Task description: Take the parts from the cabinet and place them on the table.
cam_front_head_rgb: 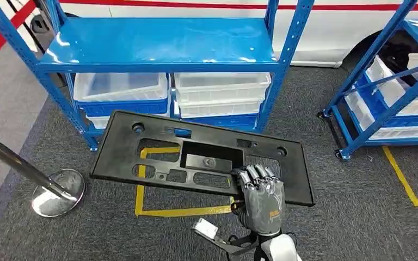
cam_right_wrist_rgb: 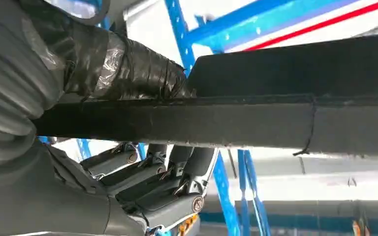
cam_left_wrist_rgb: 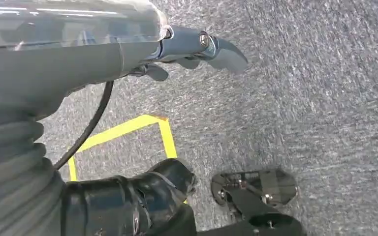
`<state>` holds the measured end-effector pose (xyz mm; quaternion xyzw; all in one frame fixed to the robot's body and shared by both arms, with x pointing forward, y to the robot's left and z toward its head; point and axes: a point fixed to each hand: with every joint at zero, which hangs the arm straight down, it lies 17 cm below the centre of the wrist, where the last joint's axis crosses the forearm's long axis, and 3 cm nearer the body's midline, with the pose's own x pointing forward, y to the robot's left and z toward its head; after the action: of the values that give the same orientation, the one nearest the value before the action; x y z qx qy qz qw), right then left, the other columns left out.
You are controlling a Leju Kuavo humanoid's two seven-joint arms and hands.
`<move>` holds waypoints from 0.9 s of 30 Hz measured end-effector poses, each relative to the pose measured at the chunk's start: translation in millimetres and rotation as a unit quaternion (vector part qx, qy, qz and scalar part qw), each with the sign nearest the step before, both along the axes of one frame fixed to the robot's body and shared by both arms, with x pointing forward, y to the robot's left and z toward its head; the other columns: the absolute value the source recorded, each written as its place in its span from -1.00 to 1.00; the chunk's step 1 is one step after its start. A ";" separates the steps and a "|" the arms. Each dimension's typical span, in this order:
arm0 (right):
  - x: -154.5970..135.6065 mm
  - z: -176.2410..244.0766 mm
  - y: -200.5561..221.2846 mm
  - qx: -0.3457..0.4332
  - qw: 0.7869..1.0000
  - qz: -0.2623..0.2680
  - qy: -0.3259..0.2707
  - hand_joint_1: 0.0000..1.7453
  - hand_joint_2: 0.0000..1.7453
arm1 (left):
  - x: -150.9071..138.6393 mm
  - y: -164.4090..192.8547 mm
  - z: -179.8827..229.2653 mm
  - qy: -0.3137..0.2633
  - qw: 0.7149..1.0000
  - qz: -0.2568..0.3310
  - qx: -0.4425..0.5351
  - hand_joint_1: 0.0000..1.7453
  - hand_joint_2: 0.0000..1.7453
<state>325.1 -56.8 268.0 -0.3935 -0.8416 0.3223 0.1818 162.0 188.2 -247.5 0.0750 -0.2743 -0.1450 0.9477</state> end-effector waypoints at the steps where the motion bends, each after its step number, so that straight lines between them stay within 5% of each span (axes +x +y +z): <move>1: 0.0 0.9 -1.8 0.000 1.000 -0.001 -0.002 1.00 1.00 | -1.2 0.1 -0.3 0.001 1.000 0.000 0.000 -1.00 1.00; 27: -6.7 20.9 -25.1 0.032 0.999 -0.018 -0.018 1.00 1.00 | -2.7 4.7 -1.0 -0.001 1.000 0.005 0.003 -1.00 1.00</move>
<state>318.5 -81.9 288.9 -0.4081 -0.8473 0.2851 0.1851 159.3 192.8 -248.5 0.0795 -0.2742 -0.1412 0.9479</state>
